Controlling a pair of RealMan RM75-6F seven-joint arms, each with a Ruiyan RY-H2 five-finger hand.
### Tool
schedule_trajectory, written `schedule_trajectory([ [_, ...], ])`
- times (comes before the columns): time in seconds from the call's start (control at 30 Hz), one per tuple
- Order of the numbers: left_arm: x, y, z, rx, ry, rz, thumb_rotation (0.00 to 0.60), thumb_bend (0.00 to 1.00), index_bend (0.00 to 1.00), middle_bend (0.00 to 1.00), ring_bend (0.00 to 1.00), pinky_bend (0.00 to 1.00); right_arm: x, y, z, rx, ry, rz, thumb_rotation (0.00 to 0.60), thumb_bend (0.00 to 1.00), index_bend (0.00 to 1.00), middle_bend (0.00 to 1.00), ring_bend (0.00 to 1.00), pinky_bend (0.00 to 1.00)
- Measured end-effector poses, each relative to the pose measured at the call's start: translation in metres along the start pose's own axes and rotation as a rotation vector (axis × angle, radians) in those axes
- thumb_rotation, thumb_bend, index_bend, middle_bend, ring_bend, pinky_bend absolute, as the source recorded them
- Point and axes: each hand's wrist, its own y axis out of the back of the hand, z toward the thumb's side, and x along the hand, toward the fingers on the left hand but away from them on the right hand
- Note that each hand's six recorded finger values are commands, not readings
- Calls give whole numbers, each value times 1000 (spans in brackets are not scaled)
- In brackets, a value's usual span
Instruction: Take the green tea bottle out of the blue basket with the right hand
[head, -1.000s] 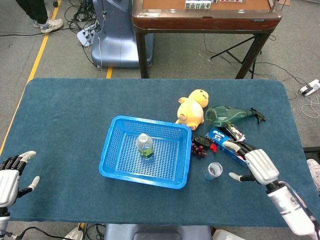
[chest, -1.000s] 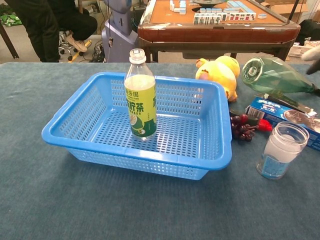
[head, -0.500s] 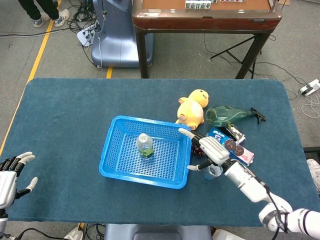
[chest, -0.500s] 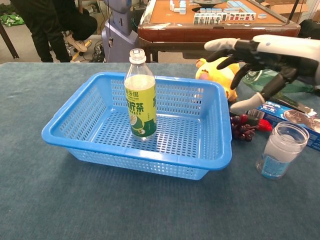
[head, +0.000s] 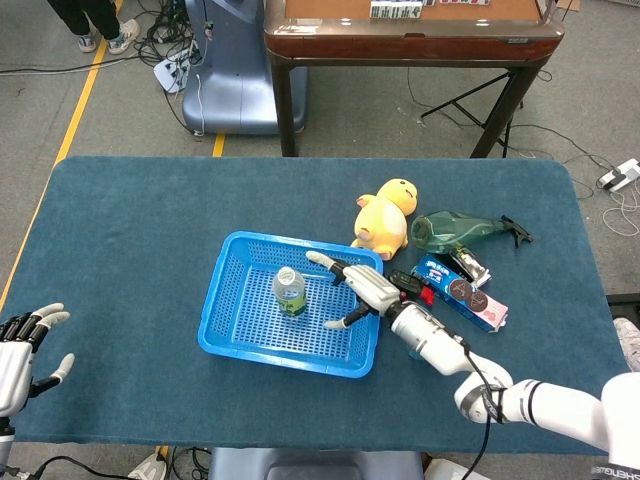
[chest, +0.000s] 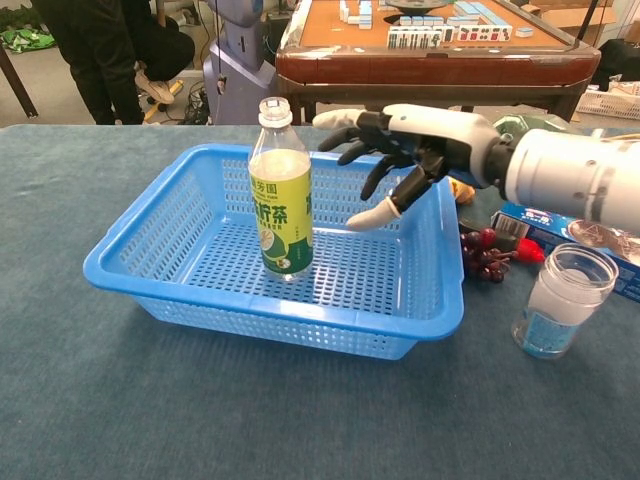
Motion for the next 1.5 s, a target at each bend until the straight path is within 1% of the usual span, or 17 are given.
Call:
schedule_trajectory([
  [0.13,0,0,-2,-3,5,0,600,307,345,228,214,188,-20,-10,6,-18,9,12,600,11,8,137,112,303],
  [0.23,0,0,-4,-13,7,-6,600,307,347,228,214,188,-31,-16,7,-30,11,8,600,44,109,206,155,304],
  [0.3,-1,0,-5,-26,7,-9,600,307,349,228,214,188,-36,-19,7,-35,12,-3,600,150,231,276,220,345],
  [0.33,-2,1,-5,-31,7,-10,600,307,350,228,214,188,-40,-21,7,-38,12,-13,600,187,269,298,240,366],
  [0.4,-2,1,-7,-32,9,-11,600,307,353,228,214,188,-45,-23,7,-41,14,-30,600,305,374,362,303,437],
  [0.43,-3,1,-8,-32,10,-12,600,307,354,228,214,188,-48,-24,7,-41,15,-44,600,345,410,388,330,467],
  [0.5,-3,1,-9,-34,11,-12,600,307,357,228,214,188,-52,-24,8,-46,18,-67,600,392,462,428,373,517],
  [0.6,-4,1,-11,-36,14,-9,600,307,359,228,214,188,-54,-21,11,-63,35,-103,600,421,505,460,417,570],
  [0.8,-2,-1,-12,-33,16,-13,600,307,359,228,214,188,-43,0,17,-98,76,-149,600,424,511,466,432,588],
  [0.9,0,0,-11,-33,6,-12,600,307,360,228,214,188,-29,19,21,-96,97,-170,600,422,511,466,436,588],
  [1.0,2,-1,-8,-34,-2,-11,600,307,360,228,214,188,-8,44,24,-84,107,-192,600,418,511,466,439,589],
  [1.2,5,-3,-2,-35,-20,-15,600,307,360,228,214,187,49,98,28,-48,93,-251,600,412,511,466,445,589],
  [1.23,5,-3,-1,-36,-22,-15,600,307,360,228,214,188,62,108,29,-39,86,-265,600,412,511,466,446,590],
  [1.33,6,-4,2,-35,-30,-17,600,307,360,228,214,188,93,130,28,-17,56,-295,600,412,511,466,447,593],
  [1.43,6,-4,5,-38,-36,-17,600,307,360,228,214,188,125,142,20,-1,7,-314,600,412,511,466,448,594],
  [1.5,6,-4,5,-37,-36,-18,600,307,360,228,214,188,142,143,10,-1,-30,-322,600,412,511,466,448,594],
])
